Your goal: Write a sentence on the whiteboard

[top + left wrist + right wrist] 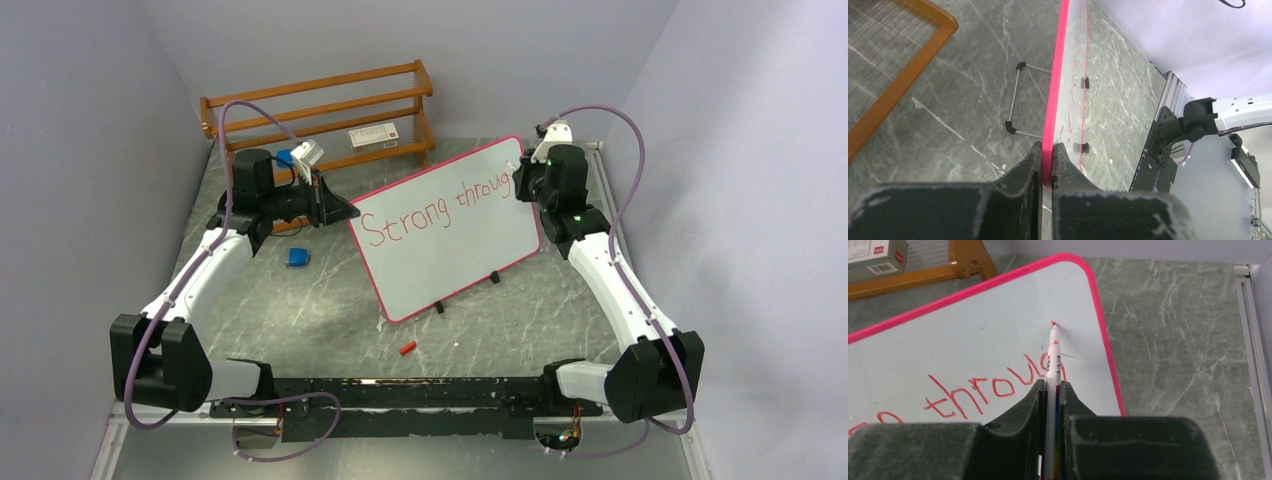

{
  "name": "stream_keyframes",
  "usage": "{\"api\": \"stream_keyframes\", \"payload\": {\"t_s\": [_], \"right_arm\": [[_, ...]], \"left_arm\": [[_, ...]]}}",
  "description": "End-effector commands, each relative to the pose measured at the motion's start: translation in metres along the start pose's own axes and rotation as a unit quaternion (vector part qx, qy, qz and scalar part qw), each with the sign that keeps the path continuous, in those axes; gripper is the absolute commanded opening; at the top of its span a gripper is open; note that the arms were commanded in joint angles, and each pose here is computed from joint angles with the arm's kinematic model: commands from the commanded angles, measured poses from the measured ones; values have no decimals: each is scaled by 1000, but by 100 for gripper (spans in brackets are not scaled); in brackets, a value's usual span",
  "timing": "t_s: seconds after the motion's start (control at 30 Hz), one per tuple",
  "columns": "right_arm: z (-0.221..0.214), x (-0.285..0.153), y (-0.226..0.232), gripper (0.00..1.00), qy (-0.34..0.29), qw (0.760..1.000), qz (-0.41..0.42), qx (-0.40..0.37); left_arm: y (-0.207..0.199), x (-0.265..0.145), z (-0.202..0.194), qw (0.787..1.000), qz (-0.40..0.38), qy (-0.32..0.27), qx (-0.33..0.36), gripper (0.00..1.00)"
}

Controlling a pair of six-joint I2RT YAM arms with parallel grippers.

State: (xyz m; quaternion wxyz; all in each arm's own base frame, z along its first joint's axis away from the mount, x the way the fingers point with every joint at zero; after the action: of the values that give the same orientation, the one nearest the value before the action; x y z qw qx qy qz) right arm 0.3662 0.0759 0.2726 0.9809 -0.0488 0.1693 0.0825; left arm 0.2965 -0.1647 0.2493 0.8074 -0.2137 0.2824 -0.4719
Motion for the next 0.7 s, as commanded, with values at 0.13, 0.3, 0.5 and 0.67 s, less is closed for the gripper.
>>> {"api": "stream_keyframes", "payload": {"t_s": [0.13,0.3,0.5,0.67], "right_arm": [[-25,-6,-3,0,22,1000,-3,0],[-36,-10,-4,0,31,999,-8,0],[-46,-14,-4,0,42,999,-11,1],[-44,-14,-6,0,36,999,-17,2]], "left_arm": [[14,7,-22,999,32,35,-6,5],[14,7,-22,999,31,36,-6,5],[13,7,-22,999,32,35,-6,5],[13,7,-21,999,31,35,-6,5]]}}
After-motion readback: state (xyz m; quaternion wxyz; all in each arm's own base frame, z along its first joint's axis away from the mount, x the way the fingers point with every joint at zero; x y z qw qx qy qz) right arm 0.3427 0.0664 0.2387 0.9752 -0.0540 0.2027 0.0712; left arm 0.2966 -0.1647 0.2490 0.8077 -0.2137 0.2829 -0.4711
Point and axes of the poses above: each gripper's point midway between its finger pads, its own x axis out along the fingers, its own y axis along the line the jaws close on, z = x × y, the point moved 4 cm from there along -x, back along the fingers, and after that the axes turned 8 degrees about -x, right-handed, at the moved point
